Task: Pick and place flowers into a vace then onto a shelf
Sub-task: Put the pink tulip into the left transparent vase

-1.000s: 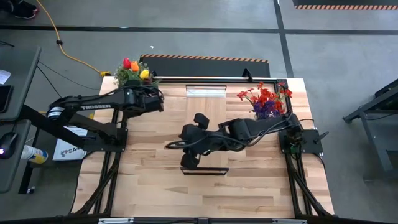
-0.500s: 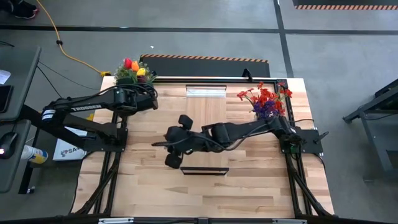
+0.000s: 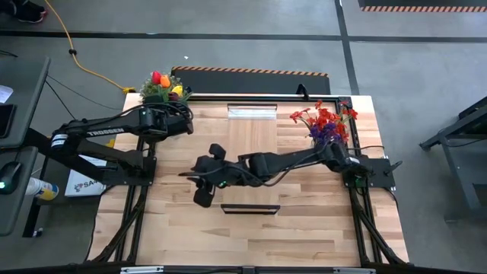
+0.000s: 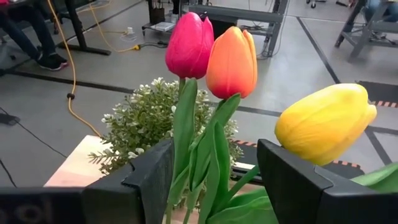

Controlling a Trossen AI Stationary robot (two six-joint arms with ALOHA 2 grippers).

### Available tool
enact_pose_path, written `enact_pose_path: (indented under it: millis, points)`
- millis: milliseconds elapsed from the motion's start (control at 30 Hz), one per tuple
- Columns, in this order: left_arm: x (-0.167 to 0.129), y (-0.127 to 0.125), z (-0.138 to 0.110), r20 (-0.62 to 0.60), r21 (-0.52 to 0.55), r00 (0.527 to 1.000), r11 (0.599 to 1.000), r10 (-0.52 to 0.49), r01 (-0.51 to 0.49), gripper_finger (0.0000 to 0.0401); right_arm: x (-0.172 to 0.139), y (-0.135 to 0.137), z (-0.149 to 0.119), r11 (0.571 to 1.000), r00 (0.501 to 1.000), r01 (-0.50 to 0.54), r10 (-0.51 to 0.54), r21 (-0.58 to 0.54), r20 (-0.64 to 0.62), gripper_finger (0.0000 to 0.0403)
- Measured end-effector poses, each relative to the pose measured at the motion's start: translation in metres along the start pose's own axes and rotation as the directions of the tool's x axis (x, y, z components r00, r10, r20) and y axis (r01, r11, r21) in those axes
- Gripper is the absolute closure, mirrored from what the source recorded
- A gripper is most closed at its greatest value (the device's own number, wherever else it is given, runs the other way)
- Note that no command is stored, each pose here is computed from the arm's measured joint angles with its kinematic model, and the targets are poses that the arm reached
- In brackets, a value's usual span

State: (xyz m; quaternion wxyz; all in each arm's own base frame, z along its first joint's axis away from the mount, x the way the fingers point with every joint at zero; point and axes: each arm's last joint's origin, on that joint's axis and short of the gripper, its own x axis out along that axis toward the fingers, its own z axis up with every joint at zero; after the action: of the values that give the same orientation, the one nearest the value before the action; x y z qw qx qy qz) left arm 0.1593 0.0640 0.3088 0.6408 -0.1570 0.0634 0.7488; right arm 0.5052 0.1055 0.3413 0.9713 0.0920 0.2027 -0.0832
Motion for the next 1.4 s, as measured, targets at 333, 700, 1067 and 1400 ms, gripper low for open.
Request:
enact_pose_path:
  millis: [333, 700, 1067, 1400]
  points:
    - [-0.001, 0.003, 0.002, -0.018, -0.017, 1.0, 1.0, -0.009, 0.009, 0.0139, 0.026, -0.006, -0.006, 1.0, 0.997, -0.001, 0.001, 0.0, 0.08, 0.0273]
    - [-0.001, 0.004, 0.002, -0.043, 0.007, 0.999, 1.0, -0.015, 0.016, 0.0139, 0.058, -0.029, -0.02, 1.0, 0.998, -0.002, 0.002, 0.002, 0.059, 0.0273]
    - [-0.006, 0.015, 0.012, -0.062, -0.074, 0.997, 0.996, -0.055, 0.05, 0.0139, 0.065, -0.039, -0.021, 0.999, 0.998, 0.02, -0.022, 0.039, 0.056, 0.0273]
    - [-0.007, 0.015, 0.014, -0.064, -0.068, 0.995, 0.995, -0.076, 0.072, 0.0139, 0.087, -0.047, -0.022, 0.996, 0.972, 0.049, -0.065, 0.073, 0.225, 0.0273]
